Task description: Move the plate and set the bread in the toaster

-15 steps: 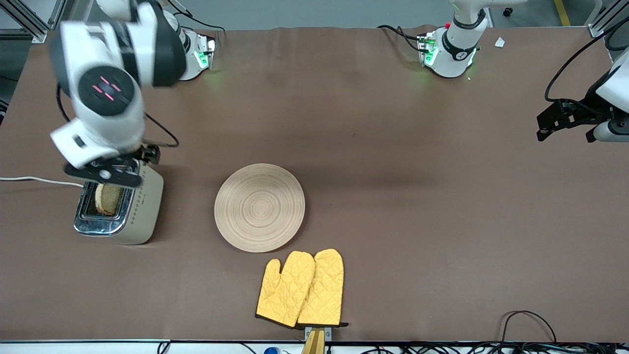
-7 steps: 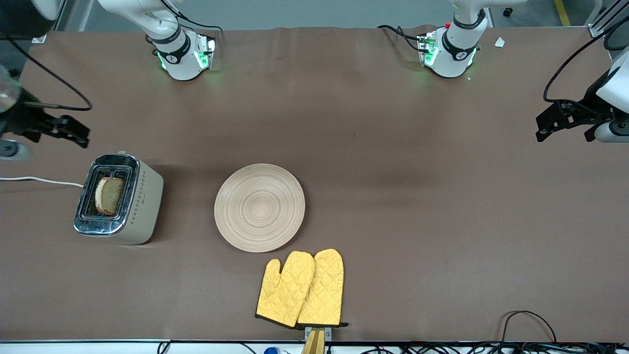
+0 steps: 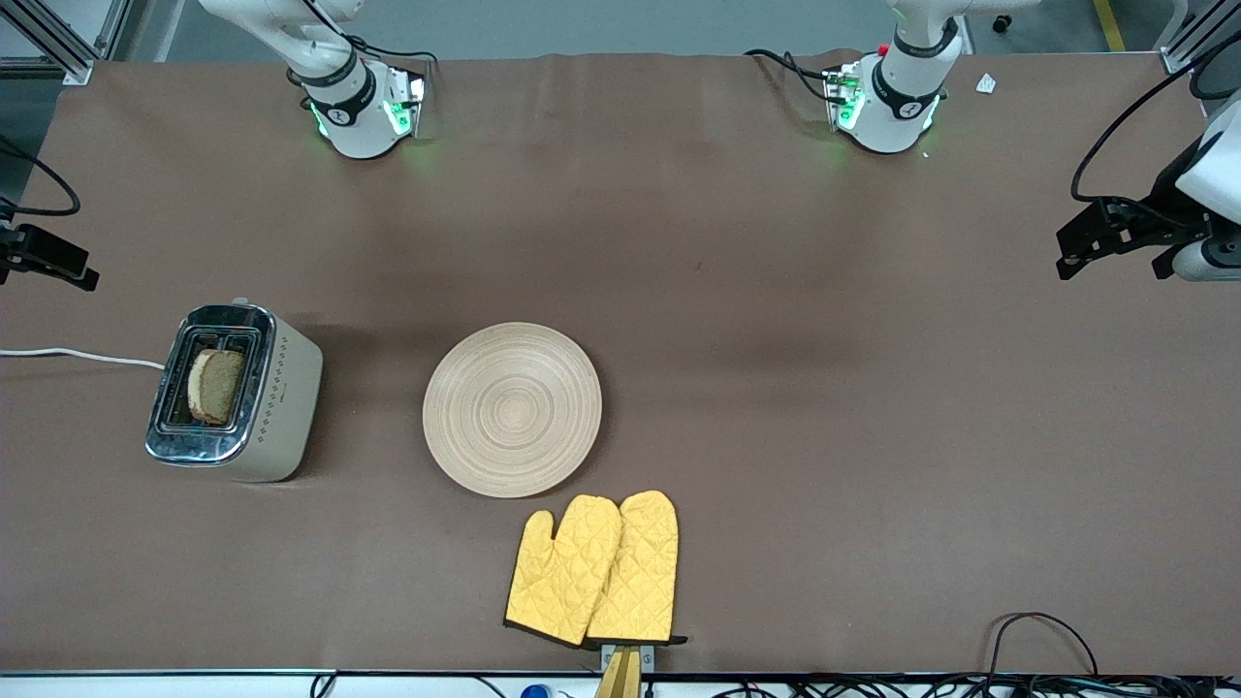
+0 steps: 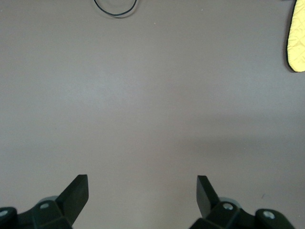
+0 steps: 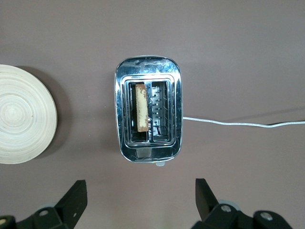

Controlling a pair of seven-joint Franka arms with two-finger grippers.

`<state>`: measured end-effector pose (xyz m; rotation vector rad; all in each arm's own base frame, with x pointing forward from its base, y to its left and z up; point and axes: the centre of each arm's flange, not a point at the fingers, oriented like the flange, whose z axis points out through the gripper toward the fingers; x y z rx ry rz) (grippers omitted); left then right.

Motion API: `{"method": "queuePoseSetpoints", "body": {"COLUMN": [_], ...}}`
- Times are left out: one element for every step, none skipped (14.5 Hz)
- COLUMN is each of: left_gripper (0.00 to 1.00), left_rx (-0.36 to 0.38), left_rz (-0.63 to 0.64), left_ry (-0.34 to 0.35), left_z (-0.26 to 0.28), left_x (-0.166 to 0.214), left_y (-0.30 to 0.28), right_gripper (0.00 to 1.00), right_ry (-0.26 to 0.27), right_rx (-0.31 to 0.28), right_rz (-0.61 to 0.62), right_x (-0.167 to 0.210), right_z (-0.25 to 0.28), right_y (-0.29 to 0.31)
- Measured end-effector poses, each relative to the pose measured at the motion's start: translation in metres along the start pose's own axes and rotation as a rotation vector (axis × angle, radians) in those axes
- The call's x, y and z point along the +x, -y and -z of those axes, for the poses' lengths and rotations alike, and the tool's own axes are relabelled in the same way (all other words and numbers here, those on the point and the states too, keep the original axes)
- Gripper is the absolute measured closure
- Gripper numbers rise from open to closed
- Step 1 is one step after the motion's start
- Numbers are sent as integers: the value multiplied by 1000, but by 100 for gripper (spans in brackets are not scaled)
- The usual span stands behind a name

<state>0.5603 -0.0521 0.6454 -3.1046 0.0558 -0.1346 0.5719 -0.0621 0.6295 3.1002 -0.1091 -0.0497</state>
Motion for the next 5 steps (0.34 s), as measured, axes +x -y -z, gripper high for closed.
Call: {"method": "queuePoseSetpoints", "body": {"left_gripper": [0, 0, 0, 0, 0], "left_rx": [0, 0, 0, 0, 0], "left_rz": [0, 0, 0, 0, 0], "left_ry": [0, 0, 0, 0, 0], "left_z": [0, 0, 0, 0, 0], "left_x": [0, 0, 0, 0, 0], "left_y": [0, 0, 0, 0, 0], "right_gripper": [0, 0, 0, 0, 0], "right_ry": [0, 2, 4, 5, 7], "right_rx": [1, 1, 2, 3, 4], "right_rz": [5, 8, 10, 12, 13], "right_x": [0, 0, 0, 0, 0], "right_z": [0, -1, -1, -2, -3], "right_y": [3, 4, 5, 6, 8]}}
